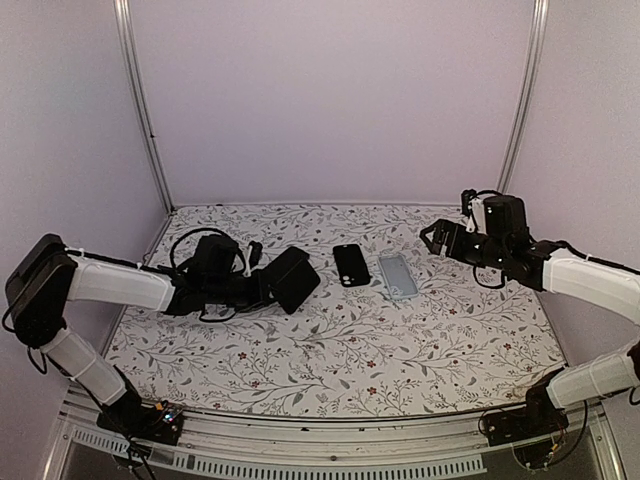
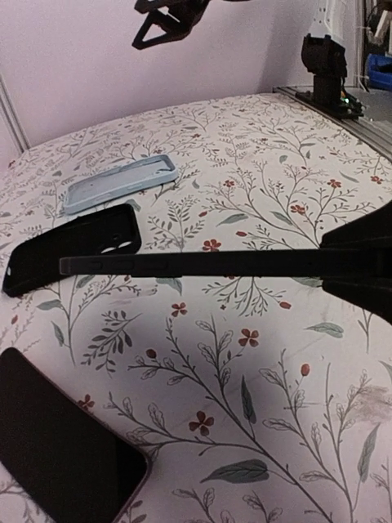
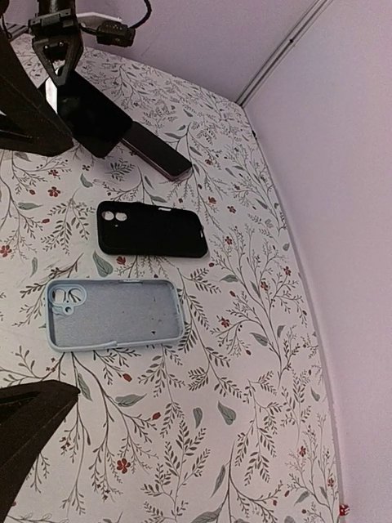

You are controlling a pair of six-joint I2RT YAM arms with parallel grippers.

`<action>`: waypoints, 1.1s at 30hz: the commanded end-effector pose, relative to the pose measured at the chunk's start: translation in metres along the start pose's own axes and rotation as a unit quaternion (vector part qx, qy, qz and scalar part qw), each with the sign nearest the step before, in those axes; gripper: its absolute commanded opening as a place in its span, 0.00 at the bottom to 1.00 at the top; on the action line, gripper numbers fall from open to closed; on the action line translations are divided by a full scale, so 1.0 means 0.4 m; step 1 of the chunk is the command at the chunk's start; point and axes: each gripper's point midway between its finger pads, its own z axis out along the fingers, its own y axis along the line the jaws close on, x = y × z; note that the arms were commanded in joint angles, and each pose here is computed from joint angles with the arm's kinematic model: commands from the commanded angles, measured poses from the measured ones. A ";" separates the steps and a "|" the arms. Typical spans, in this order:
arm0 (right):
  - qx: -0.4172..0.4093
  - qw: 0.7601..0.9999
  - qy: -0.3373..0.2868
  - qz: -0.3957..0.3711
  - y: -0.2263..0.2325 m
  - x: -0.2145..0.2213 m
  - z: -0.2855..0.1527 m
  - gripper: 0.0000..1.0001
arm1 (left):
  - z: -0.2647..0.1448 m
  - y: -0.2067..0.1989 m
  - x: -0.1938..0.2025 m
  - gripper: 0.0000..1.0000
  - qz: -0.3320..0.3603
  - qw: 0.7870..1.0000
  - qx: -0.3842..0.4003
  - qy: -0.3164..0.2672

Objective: Take the phone out of the phone case
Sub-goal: Place the phone at the center of the board.

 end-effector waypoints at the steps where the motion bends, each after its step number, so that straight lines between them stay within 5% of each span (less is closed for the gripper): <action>1: -0.012 1.000 -0.003 0.008 0.010 0.001 -0.023 0.99 | 0.016 -0.082 -0.053 0.00 -0.037 0.996 0.078 -0.007; 21: -0.032 0.999 -0.008 0.003 0.027 0.000 -0.074 0.99 | 0.088 0.013 0.053 0.00 -0.119 0.989 0.057 0.061; 33: -0.038 0.999 -0.011 0.004 0.033 0.000 -0.084 0.99 | 0.082 0.065 0.095 0.12 -0.121 0.990 0.021 0.064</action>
